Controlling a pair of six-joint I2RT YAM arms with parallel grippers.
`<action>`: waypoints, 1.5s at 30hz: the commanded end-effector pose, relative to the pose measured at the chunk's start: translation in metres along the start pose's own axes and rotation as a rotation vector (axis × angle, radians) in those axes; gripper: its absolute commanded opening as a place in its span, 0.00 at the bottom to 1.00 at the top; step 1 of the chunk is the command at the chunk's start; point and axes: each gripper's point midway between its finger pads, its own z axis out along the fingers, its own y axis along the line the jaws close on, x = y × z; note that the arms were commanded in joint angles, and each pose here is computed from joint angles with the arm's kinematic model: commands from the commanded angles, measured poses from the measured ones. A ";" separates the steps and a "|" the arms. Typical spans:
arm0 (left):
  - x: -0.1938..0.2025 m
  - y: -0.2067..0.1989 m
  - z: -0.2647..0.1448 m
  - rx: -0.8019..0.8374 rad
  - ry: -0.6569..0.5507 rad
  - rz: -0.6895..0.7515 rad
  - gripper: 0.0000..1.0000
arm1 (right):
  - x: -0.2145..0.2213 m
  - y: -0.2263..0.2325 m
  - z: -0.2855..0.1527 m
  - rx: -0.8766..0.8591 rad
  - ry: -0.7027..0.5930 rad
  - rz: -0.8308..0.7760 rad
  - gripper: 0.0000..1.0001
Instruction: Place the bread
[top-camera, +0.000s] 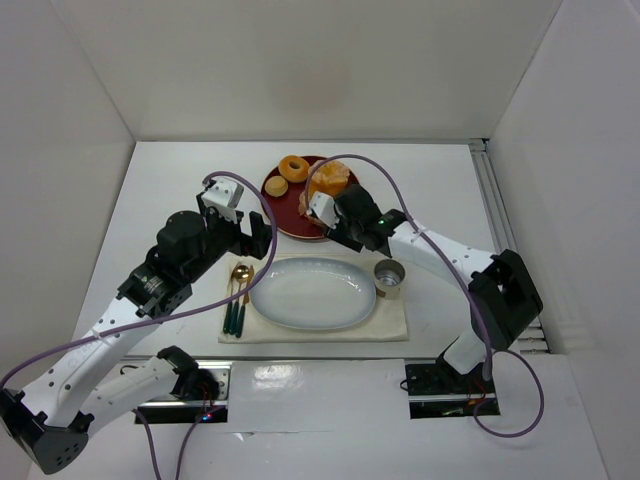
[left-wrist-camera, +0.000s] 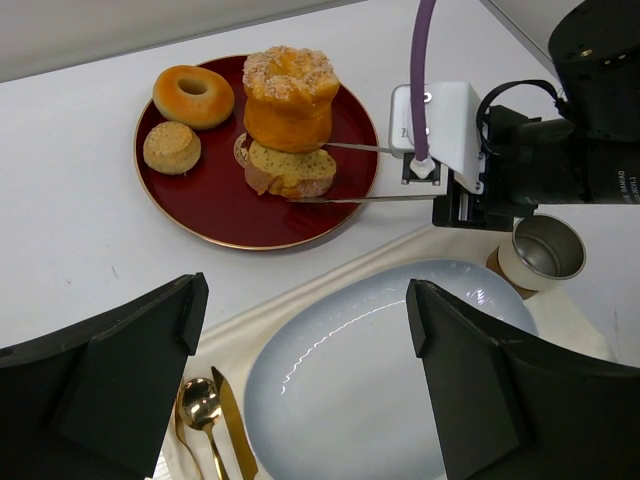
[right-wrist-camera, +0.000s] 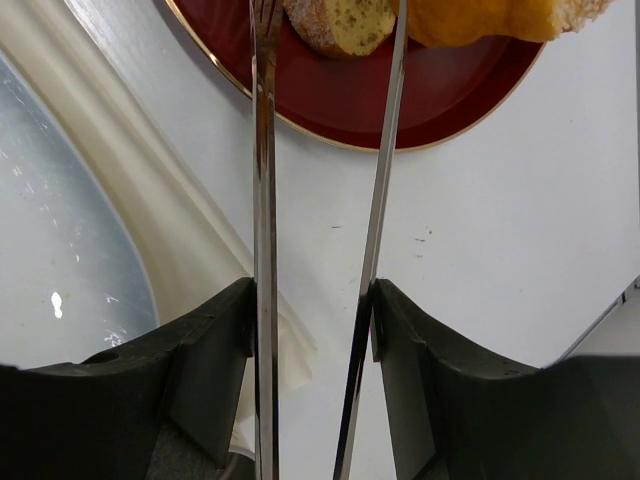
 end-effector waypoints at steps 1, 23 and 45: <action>-0.018 -0.002 -0.002 0.008 -0.073 0.017 1.00 | -0.021 -0.022 -0.020 0.105 -0.096 0.045 0.58; -0.018 -0.002 -0.002 0.008 -0.073 0.017 1.00 | -0.007 -0.015 -0.015 0.111 -0.071 0.041 0.48; -0.018 0.000 -0.002 -0.001 -0.074 0.017 1.00 | -0.029 -0.023 -0.038 0.078 -0.140 0.046 0.05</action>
